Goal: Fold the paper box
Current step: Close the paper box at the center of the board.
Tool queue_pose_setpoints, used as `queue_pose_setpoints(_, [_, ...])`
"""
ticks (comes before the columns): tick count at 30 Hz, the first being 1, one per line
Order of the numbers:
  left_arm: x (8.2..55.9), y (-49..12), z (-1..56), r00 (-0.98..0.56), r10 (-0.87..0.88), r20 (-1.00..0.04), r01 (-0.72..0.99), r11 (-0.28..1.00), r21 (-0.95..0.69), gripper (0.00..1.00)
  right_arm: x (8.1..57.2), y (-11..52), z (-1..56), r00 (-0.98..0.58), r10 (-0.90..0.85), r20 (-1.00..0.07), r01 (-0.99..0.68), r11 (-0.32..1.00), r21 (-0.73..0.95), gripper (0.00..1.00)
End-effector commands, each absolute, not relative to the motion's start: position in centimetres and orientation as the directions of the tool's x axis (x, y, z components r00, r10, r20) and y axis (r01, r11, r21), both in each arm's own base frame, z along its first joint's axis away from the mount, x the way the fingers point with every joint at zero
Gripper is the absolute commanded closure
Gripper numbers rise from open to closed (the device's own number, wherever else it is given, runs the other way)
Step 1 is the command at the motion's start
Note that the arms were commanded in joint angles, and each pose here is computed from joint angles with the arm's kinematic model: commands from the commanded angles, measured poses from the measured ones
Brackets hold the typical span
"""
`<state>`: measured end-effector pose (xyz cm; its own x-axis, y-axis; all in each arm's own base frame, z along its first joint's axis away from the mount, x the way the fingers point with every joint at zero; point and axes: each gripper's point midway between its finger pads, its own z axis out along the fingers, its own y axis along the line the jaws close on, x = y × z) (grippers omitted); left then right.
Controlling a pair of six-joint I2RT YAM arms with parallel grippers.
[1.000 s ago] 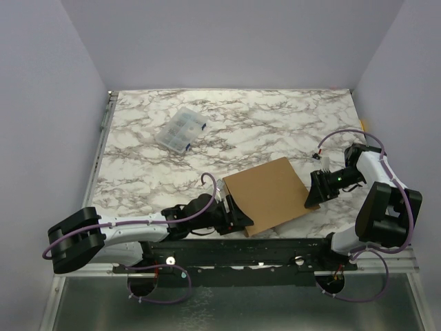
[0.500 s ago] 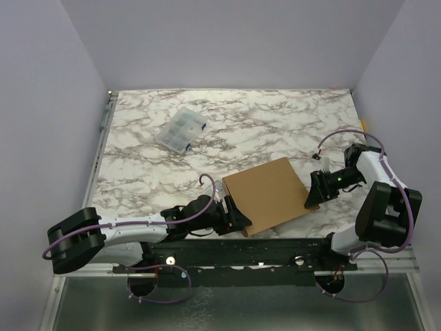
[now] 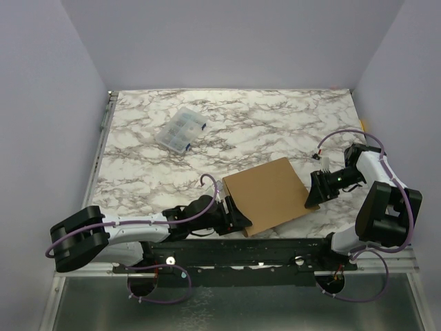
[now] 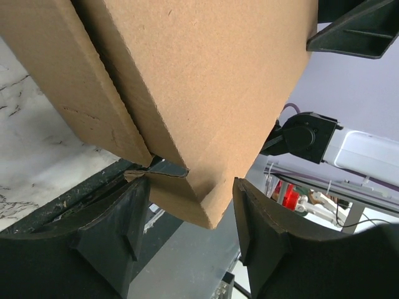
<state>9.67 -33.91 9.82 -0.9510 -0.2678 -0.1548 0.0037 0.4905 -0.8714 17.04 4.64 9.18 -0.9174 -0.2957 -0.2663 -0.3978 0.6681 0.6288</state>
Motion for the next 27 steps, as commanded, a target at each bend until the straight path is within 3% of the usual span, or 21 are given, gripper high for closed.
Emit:
queue_pose_setpoints(1, [10.1, -34.5, 10.4, -0.943, -0.276, -0.187, 0.035, 0.479, -0.877, 0.39, 17.3, 4.2, 8.6, -0.911, -0.310, -0.271, -0.412, 0.677, 0.609, 0.43])
queue_pose_setpoints(27, [10.2, -34.6, 9.8, -0.943, -0.273, -0.188, 0.033, 0.486, -0.873, 0.41, 18.0, 2.8, 7.5, -0.892, -0.351, -0.284, -0.451, 0.716, 0.532, 0.46])
